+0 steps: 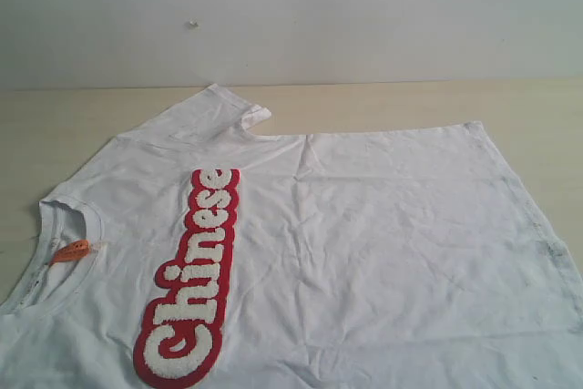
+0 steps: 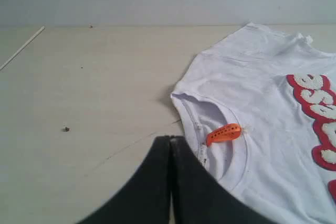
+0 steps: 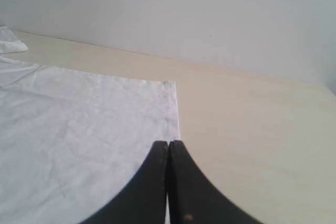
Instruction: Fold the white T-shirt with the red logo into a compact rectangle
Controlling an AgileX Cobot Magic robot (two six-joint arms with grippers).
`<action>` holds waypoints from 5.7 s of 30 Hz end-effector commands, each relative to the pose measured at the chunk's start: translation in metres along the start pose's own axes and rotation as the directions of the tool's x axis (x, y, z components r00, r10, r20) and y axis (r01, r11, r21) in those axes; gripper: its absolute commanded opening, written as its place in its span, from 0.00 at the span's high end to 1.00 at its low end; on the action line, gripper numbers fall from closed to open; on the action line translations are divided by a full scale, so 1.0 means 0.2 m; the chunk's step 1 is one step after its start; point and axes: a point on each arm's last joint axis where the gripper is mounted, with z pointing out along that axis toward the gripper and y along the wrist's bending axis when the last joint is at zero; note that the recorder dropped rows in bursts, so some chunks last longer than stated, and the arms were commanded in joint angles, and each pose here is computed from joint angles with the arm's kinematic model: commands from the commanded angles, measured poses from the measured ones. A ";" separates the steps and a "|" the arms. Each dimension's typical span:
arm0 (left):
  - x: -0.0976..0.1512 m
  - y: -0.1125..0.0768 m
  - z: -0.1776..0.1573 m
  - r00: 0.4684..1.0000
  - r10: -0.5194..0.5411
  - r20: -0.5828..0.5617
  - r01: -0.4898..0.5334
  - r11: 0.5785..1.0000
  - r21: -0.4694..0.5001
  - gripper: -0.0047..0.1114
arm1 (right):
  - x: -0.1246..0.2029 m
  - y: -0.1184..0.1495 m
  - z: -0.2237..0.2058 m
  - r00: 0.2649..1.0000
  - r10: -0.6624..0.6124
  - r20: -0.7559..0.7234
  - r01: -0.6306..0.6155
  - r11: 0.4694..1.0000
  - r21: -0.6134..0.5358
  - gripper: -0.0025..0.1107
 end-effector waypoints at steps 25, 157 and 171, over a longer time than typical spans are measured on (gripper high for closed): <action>-0.42 -0.06 -0.29 0.390 -0.226 0.892 -0.037 0.965 0.261 0.96 | -0.37 -0.04 -0.21 0.510 0.230 0.829 -0.204 0.968 -0.143 0.98; -0.10 -0.19 1.38 0.083 0.996 0.026 -0.332 0.003 0.943 0.26 | 0.00 -0.03 1.36 0.046 -0.987 -0.154 0.303 0.161 -0.939 0.35; 0.01 -0.19 1.44 0.077 0.997 0.023 -0.325 0.003 0.946 0.26 | 0.00 -0.09 1.37 0.027 -0.967 -0.255 0.381 0.245 -0.892 0.34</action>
